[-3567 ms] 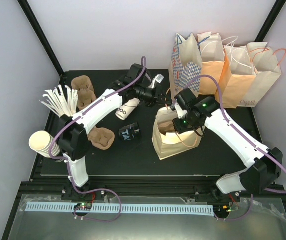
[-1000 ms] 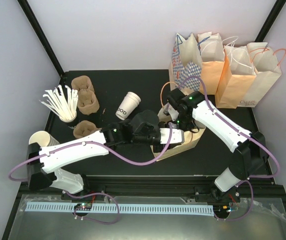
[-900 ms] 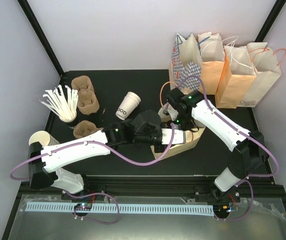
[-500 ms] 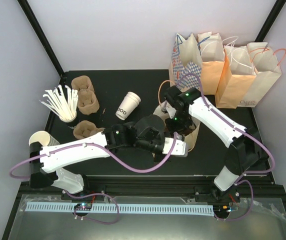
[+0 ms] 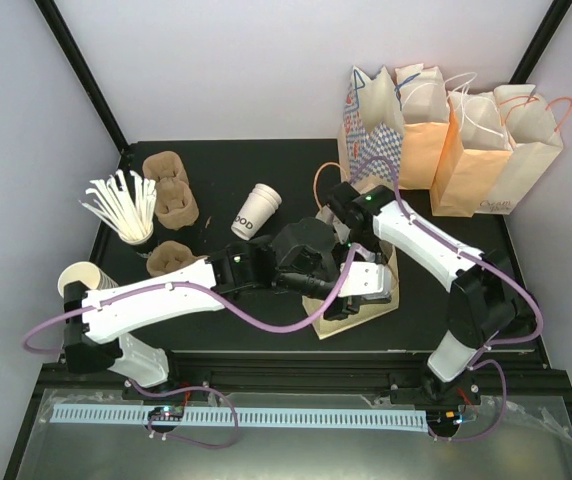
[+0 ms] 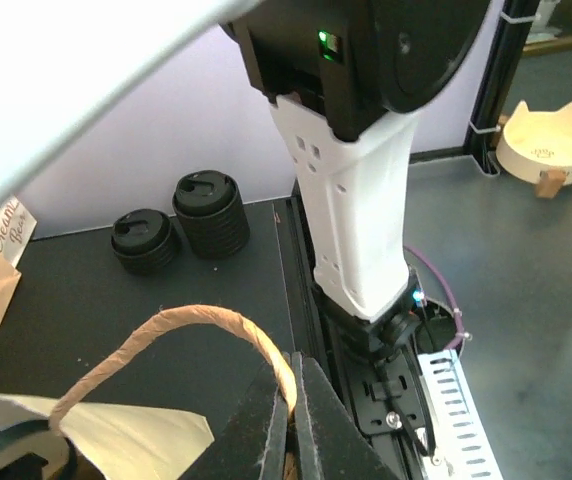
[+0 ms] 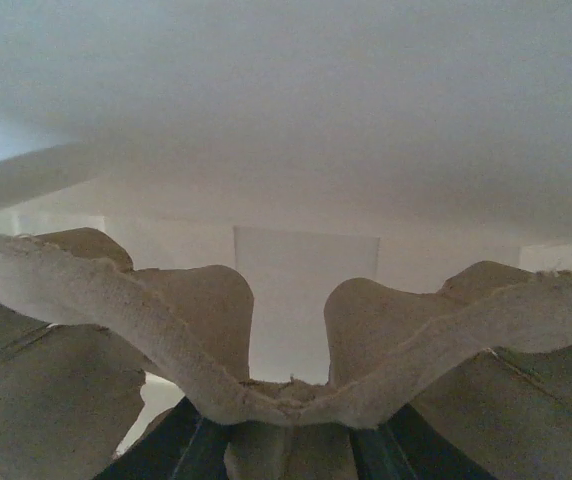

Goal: Pack the takeout coffee

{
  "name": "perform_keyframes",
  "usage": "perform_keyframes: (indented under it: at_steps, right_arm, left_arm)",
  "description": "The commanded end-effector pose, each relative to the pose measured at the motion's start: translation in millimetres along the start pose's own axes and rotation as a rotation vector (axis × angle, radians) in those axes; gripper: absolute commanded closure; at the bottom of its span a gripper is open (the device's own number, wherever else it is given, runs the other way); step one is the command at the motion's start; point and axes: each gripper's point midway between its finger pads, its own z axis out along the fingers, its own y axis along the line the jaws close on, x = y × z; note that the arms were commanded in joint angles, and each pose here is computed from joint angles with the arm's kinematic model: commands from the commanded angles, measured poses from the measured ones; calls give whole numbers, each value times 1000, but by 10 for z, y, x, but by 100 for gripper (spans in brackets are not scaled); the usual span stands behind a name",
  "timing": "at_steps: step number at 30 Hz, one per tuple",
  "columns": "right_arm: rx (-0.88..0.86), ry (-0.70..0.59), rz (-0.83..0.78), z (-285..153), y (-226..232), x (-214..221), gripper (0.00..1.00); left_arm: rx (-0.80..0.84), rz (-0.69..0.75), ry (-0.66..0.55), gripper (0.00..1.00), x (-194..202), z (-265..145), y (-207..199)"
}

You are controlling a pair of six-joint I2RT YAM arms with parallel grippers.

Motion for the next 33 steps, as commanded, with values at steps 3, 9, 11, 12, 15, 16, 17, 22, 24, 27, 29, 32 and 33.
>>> perform_keyframes:
  at_steps: [3,9,11,12,15,16,17,22,24,27,29,32,33]
  right_arm:
    - [14,-102,63,6,-51,-76,70]
    - [0,-126,54,-14,-50,36,70]
    - [1,-136,49,-22,-51,77,70]
    - [2,-136,47,-20,-49,101,70]
    - [2,-139,52,3,-45,152,71]
    - [3,-143,52,3,-40,162,71]
    - [2,-146,54,2,-33,175,71]
    - [5,-147,52,48,16,222,71]
    - [6,-147,53,76,24,236,71]
    - [14,-145,49,123,32,265,71]
    - [26,-144,44,140,32,280,71]
    - [35,-145,38,154,42,307,71]
    - [34,-144,39,162,45,318,71]
  left_arm:
    - [6,-39,-62,98,-270,59,28]
    - [-99,-60,-90,39,-442,-198,163]
    - [-205,-136,-108,33,-522,-383,357]
    - [-247,-188,-120,32,-556,-489,473]
    - [-341,-337,-117,32,-504,-754,796]
    - [-371,-370,-106,31,-452,-822,884]
    - [-402,-398,-92,31,-387,-880,969]
    - [-496,-582,39,30,176,-1028,1371]
    - [-501,-623,81,28,344,-1033,1446]
    - [-532,-620,120,28,511,-1041,1531]
    - [-543,-631,127,29,620,-1022,1568]
    - [-534,-665,142,31,722,-988,1615]
    - [-532,-681,160,31,780,-965,1629]
